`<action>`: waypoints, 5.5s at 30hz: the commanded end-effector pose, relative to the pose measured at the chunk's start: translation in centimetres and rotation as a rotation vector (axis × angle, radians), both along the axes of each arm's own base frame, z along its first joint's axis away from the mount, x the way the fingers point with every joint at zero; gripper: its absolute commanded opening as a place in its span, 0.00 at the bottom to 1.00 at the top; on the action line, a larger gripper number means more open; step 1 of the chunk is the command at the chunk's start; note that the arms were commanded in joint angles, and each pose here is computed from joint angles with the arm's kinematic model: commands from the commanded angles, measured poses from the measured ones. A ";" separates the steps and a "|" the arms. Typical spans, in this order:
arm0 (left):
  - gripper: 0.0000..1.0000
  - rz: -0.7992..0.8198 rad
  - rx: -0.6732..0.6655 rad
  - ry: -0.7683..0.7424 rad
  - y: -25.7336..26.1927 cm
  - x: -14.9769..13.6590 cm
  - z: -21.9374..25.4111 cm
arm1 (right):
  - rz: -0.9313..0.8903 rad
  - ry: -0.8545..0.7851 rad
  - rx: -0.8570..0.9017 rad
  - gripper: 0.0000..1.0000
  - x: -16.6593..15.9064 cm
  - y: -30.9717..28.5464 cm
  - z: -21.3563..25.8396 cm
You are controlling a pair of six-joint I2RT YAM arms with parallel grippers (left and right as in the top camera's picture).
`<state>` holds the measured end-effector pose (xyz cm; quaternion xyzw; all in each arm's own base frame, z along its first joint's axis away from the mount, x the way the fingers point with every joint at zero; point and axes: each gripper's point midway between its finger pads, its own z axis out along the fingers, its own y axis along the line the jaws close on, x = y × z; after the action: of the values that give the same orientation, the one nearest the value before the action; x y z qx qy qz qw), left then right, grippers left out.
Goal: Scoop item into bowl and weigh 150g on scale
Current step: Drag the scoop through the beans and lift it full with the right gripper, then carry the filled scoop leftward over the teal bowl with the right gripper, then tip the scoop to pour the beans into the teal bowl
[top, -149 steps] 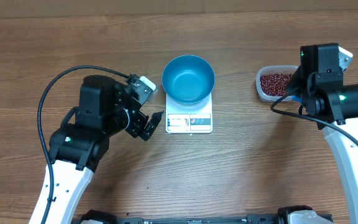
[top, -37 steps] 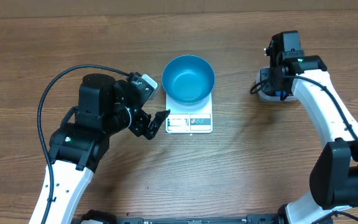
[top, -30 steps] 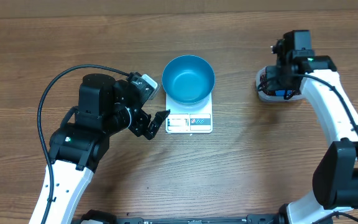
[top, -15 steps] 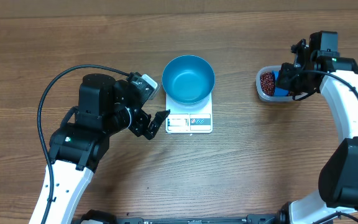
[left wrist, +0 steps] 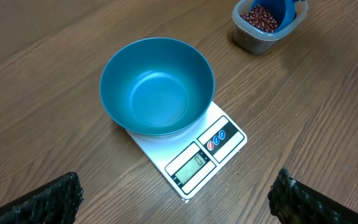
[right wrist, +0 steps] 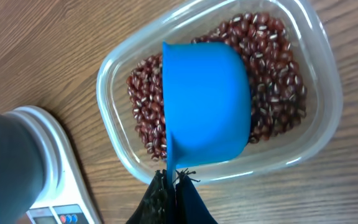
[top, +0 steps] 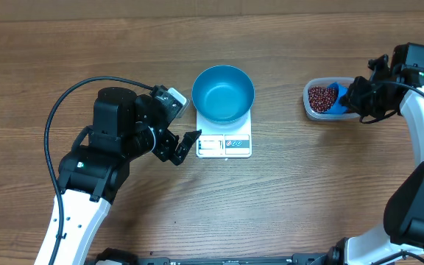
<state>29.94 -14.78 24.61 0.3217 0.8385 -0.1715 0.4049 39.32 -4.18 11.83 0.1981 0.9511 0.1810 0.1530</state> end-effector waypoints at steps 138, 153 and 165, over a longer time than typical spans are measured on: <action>0.99 -0.007 -0.026 -0.014 -0.3 0.1 1.1 | 0.834 -0.537 -0.072 0.04 3.6 25.6 8.3; 1.00 -0.007 -0.026 -0.014 -0.3 0.1 1.1 | 0.975 -0.598 -0.164 0.04 3.2 26.2 8.1; 1.00 -0.007 -0.026 -0.014 -0.3 0.1 1.1 | 1.153 -0.655 -0.266 0.04 2.3 27.4 7.7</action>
<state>29.94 -14.78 24.61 0.3217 0.8385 -0.1715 0.4049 40.97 23.13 17.89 -0.3911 0.8471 0.1860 0.3080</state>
